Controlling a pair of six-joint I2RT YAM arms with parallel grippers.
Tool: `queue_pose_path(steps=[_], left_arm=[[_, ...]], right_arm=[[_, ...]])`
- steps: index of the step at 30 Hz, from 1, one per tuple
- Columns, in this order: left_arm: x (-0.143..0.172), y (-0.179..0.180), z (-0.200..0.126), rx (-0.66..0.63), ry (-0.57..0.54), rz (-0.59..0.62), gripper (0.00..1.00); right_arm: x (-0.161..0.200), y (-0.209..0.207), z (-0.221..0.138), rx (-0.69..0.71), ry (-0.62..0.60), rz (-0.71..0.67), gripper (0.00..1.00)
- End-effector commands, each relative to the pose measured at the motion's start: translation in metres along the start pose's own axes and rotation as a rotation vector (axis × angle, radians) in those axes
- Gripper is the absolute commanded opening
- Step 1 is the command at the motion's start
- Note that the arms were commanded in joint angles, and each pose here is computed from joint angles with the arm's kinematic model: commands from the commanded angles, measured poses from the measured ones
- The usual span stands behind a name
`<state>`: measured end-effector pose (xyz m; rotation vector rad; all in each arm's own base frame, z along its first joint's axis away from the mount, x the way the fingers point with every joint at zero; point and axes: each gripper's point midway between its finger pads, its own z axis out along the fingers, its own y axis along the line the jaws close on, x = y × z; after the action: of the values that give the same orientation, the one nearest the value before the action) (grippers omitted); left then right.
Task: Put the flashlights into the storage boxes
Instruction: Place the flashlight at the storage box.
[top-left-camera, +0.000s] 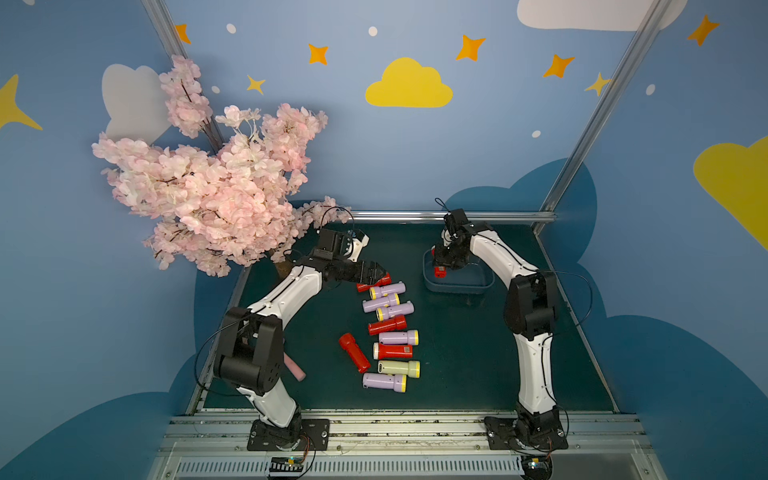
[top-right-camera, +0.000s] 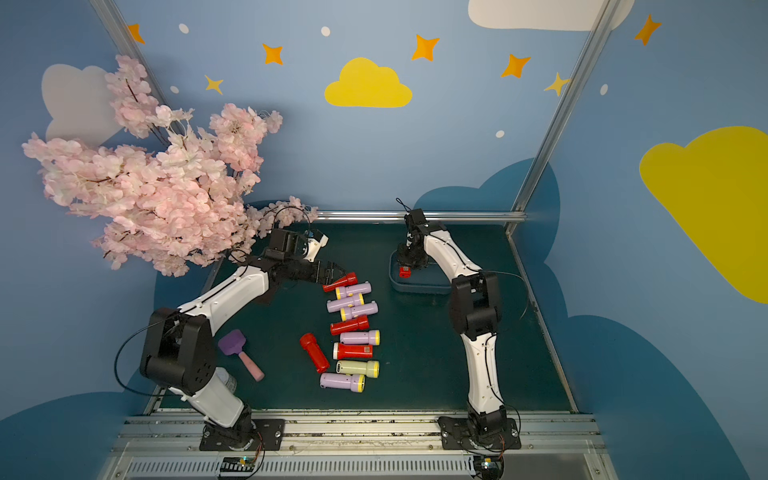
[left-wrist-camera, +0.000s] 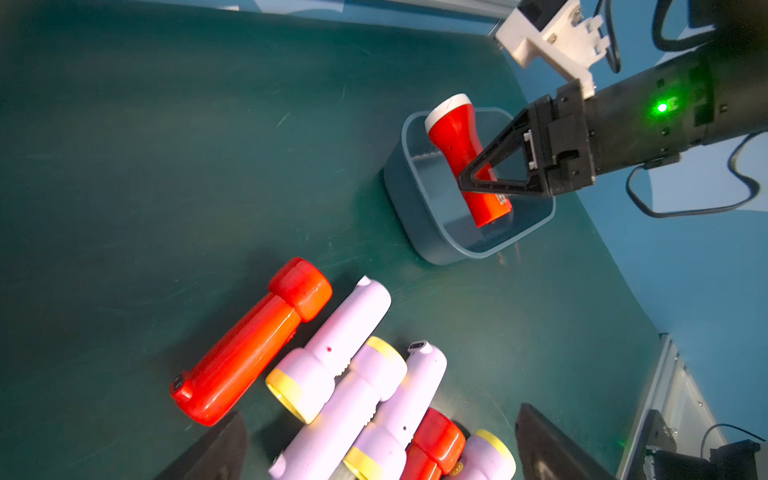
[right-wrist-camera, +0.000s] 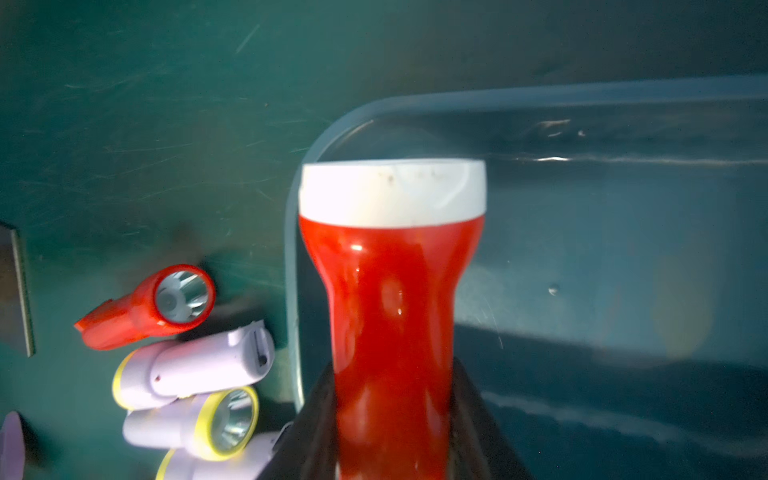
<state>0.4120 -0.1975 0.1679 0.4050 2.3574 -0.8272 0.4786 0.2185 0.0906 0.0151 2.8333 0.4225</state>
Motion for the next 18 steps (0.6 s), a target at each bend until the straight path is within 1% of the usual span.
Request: queue_pose_path(steps=[1, 10, 18], left_arm=[[-0.002, -0.003, -0.008, -0.015, 0.002, 0.026, 0.99], [-0.006, -0.003, -0.009, -0.022, 0.005, 0.038, 0.99], [-0.005, -0.002, -0.006, -0.020, 0.013, 0.035, 0.99]], right_arm=[[-0.004, 0.000, 0.012, -0.015, 0.006, 0.029, 0.29], [-0.005, -0.005, 0.034, -0.006, 0.032, 0.048, 0.29], [-0.004, -0.007, 0.044, -0.022, 0.062, 0.060, 0.34]])
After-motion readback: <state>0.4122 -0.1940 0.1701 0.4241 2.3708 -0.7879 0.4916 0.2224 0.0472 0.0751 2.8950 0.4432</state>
